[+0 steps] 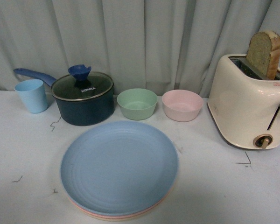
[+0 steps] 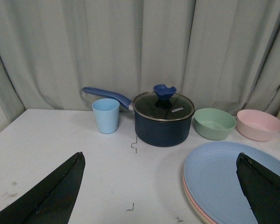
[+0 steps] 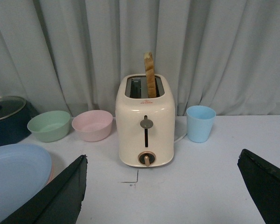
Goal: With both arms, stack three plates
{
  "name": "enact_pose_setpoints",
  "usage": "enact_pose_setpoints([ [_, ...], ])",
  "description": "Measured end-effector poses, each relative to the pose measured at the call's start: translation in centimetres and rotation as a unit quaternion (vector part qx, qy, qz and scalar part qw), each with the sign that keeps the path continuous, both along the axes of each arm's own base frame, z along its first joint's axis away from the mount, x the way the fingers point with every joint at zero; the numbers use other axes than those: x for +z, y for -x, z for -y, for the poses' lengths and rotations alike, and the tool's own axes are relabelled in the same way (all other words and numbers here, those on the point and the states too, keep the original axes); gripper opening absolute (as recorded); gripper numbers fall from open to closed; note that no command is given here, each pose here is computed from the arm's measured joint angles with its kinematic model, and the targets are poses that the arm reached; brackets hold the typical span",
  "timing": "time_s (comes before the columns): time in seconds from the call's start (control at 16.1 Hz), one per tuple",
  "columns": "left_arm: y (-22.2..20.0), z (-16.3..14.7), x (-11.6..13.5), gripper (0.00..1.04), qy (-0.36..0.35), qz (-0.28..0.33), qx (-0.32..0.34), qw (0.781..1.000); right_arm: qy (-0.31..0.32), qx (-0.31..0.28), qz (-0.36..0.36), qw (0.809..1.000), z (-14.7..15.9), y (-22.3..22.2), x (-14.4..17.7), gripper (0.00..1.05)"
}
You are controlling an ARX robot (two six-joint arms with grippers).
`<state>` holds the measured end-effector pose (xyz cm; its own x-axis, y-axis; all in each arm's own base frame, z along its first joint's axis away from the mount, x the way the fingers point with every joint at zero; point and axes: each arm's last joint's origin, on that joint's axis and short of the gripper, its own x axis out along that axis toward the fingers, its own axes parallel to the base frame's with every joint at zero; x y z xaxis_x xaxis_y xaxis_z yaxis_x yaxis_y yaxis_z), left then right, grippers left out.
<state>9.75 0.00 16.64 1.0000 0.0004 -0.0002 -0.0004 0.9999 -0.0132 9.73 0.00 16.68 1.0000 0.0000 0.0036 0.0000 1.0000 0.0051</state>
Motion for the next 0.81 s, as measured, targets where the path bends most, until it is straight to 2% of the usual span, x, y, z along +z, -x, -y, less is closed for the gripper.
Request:
enact_pose_setpoints([
  [0.81,0.00,0.00,0.00,0.98,0.000,0.000,0.000,1.000,0.000,0.000,0.000,1.000,0.00,0.00,0.00,0.98],
])
